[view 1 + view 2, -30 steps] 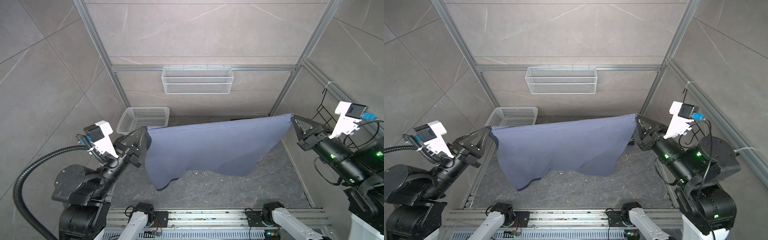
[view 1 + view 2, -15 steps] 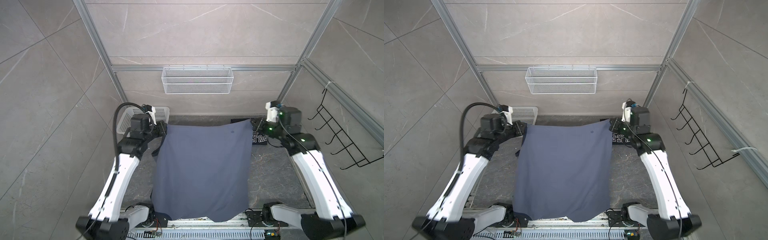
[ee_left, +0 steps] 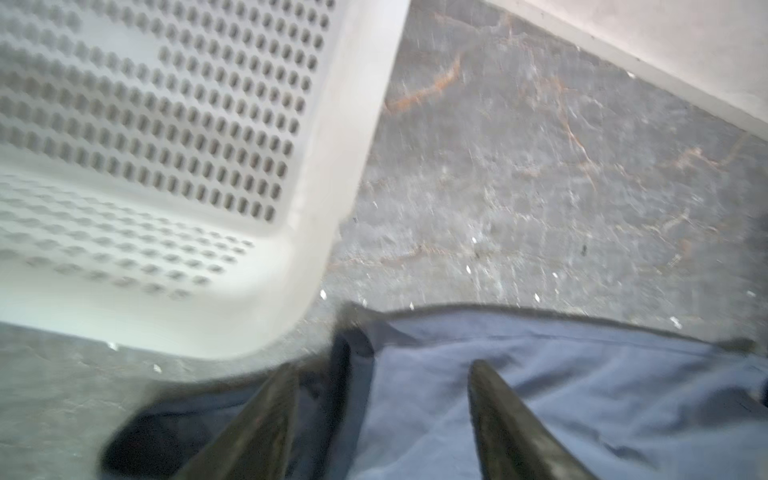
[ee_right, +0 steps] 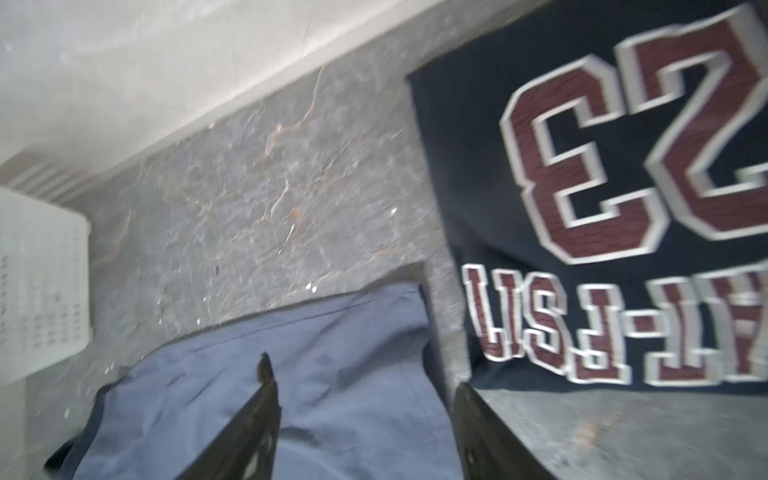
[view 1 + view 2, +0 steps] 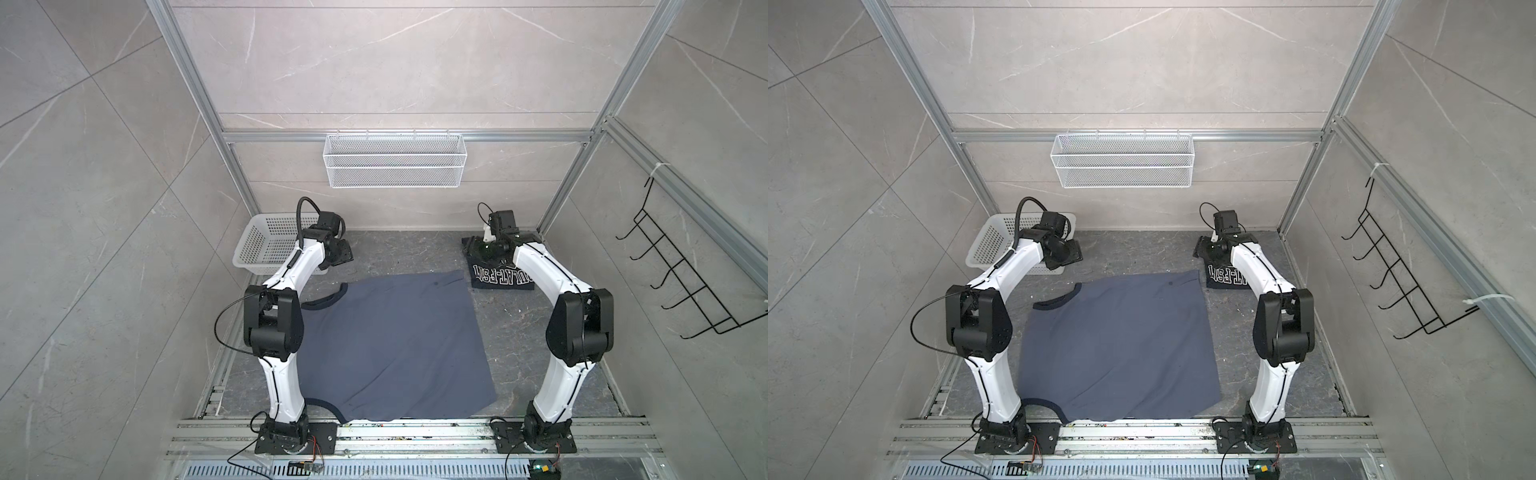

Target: Fold and stack the tank tops

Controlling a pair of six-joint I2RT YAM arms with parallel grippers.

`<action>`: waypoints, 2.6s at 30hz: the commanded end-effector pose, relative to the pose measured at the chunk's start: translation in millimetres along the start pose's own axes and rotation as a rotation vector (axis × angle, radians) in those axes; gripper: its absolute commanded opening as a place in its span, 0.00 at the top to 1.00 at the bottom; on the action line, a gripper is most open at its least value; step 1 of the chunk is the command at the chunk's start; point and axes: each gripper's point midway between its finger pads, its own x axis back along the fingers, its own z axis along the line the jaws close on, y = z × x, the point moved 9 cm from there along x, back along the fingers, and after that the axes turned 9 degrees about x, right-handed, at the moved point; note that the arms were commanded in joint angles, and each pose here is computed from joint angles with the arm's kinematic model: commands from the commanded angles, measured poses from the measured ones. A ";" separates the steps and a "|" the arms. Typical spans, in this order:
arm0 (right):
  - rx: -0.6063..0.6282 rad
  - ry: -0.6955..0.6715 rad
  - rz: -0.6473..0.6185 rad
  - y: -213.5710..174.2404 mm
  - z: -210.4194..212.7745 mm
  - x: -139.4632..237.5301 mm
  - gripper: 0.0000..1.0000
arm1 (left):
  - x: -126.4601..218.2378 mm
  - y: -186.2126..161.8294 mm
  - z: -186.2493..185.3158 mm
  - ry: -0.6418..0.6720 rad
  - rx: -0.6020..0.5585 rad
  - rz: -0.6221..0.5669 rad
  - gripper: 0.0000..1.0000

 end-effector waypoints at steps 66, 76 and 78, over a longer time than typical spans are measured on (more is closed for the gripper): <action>-0.215 -0.154 0.378 -243.0 -55.9 85.2 0.36 | 64.0 -119.1 -40.2 -0.133 -0.187 0.021 0.22; -0.444 -0.036 0.406 -305.0 -60.6 87.3 0.40 | 77.8 -206.0 14.1 -0.210 -0.116 0.035 0.22; -0.445 -0.036 0.404 -307.2 -60.6 87.7 0.39 | 74.7 -216.4 21.9 -0.217 -0.103 0.045 0.22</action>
